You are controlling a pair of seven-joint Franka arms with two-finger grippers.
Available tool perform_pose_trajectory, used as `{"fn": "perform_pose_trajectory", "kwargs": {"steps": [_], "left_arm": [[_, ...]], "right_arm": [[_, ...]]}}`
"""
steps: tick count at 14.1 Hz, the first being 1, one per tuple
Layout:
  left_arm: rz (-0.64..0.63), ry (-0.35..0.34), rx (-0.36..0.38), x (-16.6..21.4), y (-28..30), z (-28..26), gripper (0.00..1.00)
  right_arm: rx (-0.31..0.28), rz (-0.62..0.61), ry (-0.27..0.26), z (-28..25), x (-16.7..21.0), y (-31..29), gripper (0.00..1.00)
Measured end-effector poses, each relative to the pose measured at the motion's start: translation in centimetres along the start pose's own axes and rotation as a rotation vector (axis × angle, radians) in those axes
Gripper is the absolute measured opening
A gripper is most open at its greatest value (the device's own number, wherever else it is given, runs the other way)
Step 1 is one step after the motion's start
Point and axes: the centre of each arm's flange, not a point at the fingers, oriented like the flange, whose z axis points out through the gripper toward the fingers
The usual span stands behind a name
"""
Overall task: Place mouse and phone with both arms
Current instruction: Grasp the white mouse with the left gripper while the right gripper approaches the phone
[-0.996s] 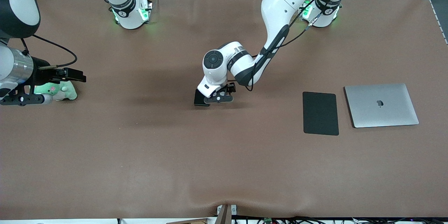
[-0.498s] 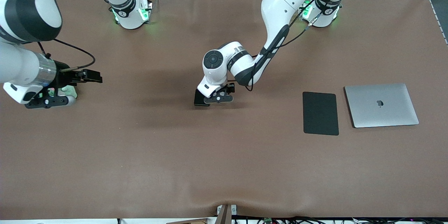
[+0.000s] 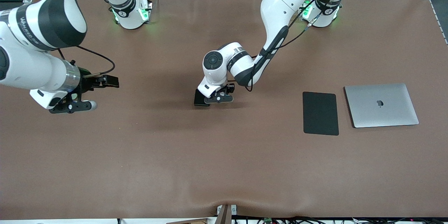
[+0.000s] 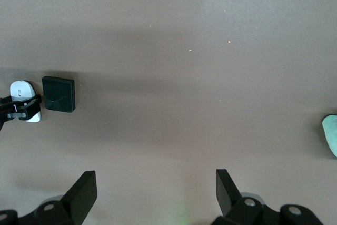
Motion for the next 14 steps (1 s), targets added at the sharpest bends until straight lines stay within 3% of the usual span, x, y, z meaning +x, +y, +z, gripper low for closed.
{"fn": "perform_pose_trajectory", "kwargs": {"steps": [6,11,14], "left_arm": [[-0.046,0.016,-0.01,2.6,-1.2,-2.8,0.61],[-0.192,0.056,-0.023,10.4,-8.5,-11.9,0.61],[-0.282,0.039,0.012,14.8,-15.2,-15.1,0.61]], "right_arm": [[0.025,0.068,0.019,3.2,2.0,-4.8,1.0],[0.011,0.124,0.033,7.8,3.2,-12.1,1.0],[0.008,0.135,0.046,11.5,4.1,-15.7,1.0]]}}
